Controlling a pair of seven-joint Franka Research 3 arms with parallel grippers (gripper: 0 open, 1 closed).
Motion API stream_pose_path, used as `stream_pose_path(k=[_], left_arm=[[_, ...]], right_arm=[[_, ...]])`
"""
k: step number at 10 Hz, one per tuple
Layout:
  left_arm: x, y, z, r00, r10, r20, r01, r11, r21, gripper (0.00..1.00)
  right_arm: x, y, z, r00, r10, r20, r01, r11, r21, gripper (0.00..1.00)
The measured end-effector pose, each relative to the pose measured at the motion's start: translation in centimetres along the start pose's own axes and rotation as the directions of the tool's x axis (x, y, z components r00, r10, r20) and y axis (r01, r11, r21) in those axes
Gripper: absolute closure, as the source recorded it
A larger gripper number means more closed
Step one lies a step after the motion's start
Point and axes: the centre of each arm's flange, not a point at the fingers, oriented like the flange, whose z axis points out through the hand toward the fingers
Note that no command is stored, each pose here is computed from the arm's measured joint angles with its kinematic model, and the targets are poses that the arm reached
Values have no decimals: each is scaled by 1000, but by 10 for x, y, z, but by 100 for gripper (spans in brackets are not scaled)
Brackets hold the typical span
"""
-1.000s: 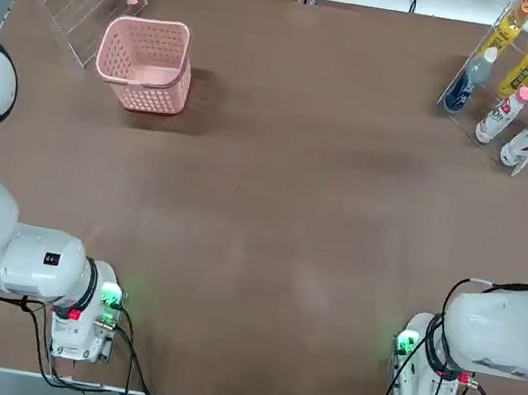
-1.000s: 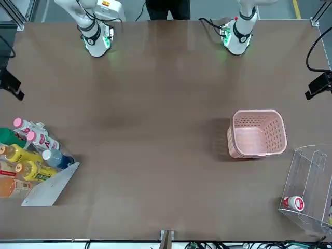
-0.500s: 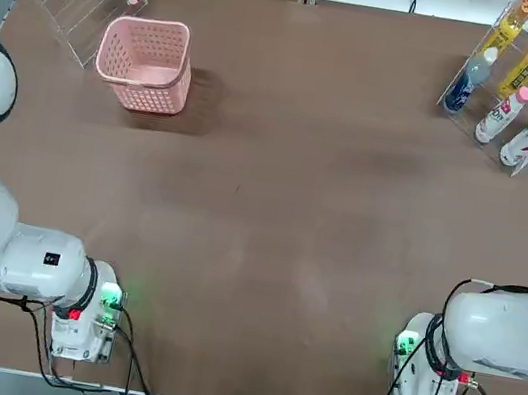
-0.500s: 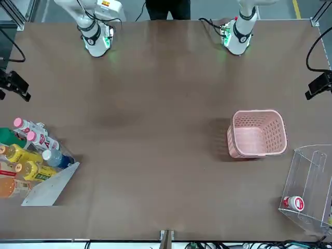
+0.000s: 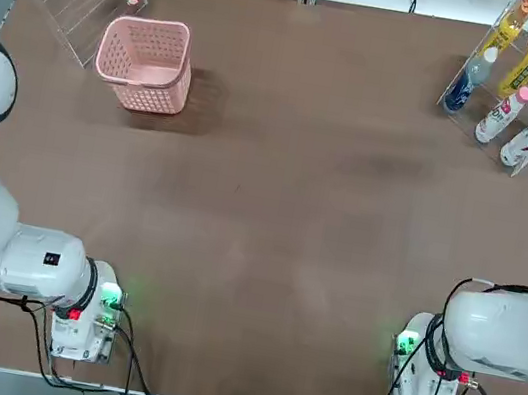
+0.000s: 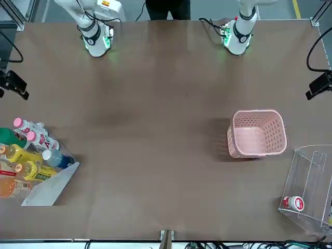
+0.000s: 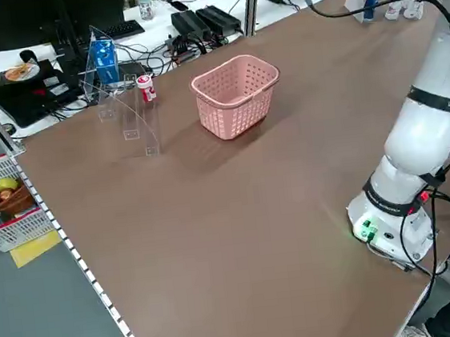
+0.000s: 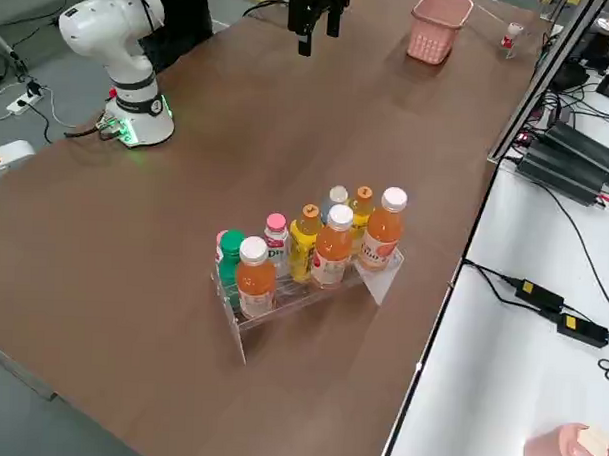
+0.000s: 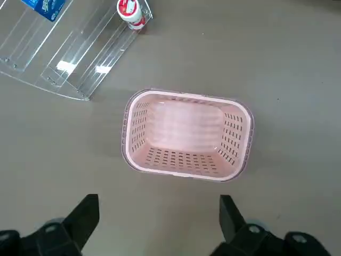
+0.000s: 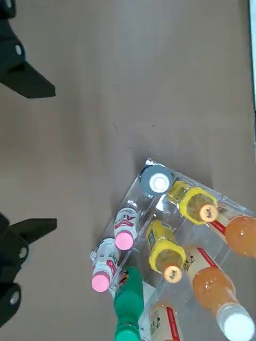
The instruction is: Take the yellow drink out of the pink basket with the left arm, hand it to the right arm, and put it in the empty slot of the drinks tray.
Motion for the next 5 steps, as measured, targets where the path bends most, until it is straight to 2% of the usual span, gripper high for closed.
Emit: stream_pose_path(k=[5], left_arm=[[0,-1,0,1000,-1,0,1,1000,0,0]], right_arm=[[-1,2,0,1000,1,8,-1,1000,-1,0]])
